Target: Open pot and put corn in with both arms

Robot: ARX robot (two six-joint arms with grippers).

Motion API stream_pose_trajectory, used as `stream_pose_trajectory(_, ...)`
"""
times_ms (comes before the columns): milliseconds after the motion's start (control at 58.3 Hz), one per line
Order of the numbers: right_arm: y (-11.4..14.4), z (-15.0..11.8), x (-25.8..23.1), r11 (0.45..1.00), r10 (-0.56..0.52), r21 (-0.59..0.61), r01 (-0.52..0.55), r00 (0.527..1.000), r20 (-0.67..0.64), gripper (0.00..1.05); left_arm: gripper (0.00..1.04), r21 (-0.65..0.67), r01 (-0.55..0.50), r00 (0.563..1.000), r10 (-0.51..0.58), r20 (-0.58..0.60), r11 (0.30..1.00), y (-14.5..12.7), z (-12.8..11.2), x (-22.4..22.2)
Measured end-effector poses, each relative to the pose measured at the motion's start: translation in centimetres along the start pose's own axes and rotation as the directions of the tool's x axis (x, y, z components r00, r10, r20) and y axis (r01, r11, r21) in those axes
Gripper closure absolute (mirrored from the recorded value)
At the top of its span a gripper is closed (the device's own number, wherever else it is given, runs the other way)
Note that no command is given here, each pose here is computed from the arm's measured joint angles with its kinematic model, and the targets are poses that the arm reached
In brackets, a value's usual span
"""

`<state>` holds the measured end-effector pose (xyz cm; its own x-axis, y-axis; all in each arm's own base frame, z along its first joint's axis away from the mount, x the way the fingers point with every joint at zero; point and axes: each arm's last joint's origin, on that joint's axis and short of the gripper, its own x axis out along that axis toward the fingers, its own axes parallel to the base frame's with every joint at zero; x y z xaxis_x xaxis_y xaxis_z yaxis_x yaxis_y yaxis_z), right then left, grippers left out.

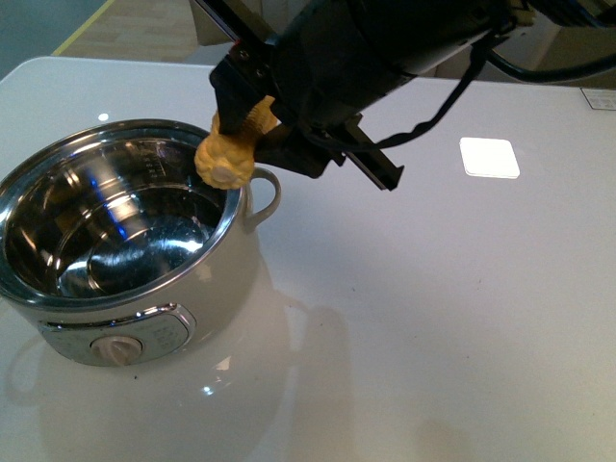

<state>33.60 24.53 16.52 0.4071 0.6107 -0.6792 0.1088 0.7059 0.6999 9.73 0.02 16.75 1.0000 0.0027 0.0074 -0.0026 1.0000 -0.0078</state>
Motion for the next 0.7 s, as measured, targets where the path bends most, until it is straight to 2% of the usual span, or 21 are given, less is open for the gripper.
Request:
stream_pose_trajectory(154,1.2,-0.2,0.8,1.0,0.027,0.002,-0.027,0.999,-0.017,0.9,0.07,0.0,0.0,1.0,0.0,0.0,1.0,0.0,0.0,0.0)
stream_pose_trajectory(703,1.6,-2.8,4.3,1.0,-0.015,-0.024,0.012,0.993,-0.119,0.9,0.07,0.0,0.0,1.0,0.0,0.0,1.0,0.0,0.0,0.0)
